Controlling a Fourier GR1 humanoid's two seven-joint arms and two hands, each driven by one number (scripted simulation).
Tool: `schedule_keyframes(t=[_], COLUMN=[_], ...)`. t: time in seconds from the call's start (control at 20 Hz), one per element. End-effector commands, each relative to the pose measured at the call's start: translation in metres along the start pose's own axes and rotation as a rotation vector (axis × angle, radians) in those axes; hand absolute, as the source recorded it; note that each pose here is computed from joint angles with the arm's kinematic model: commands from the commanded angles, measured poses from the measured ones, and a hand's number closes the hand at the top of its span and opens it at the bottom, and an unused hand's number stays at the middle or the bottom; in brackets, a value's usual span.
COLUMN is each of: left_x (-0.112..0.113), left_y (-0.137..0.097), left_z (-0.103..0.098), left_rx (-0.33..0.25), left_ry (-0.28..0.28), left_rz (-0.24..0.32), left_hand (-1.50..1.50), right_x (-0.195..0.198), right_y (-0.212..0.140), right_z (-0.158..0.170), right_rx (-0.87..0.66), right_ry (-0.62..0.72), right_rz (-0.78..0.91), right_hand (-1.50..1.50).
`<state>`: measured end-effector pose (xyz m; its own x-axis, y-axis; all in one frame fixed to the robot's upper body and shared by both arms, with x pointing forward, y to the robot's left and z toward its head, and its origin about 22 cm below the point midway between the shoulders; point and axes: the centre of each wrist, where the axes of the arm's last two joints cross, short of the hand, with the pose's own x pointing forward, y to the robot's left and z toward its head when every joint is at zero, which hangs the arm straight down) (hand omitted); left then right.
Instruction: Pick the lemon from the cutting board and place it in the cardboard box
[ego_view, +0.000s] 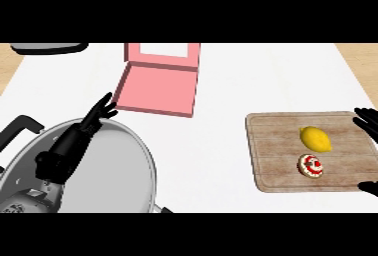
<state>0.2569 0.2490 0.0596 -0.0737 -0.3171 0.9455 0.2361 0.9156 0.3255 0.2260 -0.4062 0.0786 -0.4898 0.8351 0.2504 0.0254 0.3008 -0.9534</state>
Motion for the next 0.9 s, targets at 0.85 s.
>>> schedule_keyframes(t=[0.85], left_x=[-0.012], left_y=[-0.028], left_z=[-0.036], left_rx=[-0.052], left_ry=[-0.030], left_rz=[0.070], left_hand=[0.00], right_x=[0.069], right_y=[-0.040], right_z=[-0.002], right_rx=[0.340], right_ry=[0.199], right_rz=[0.003], right_hand=[-1.50])
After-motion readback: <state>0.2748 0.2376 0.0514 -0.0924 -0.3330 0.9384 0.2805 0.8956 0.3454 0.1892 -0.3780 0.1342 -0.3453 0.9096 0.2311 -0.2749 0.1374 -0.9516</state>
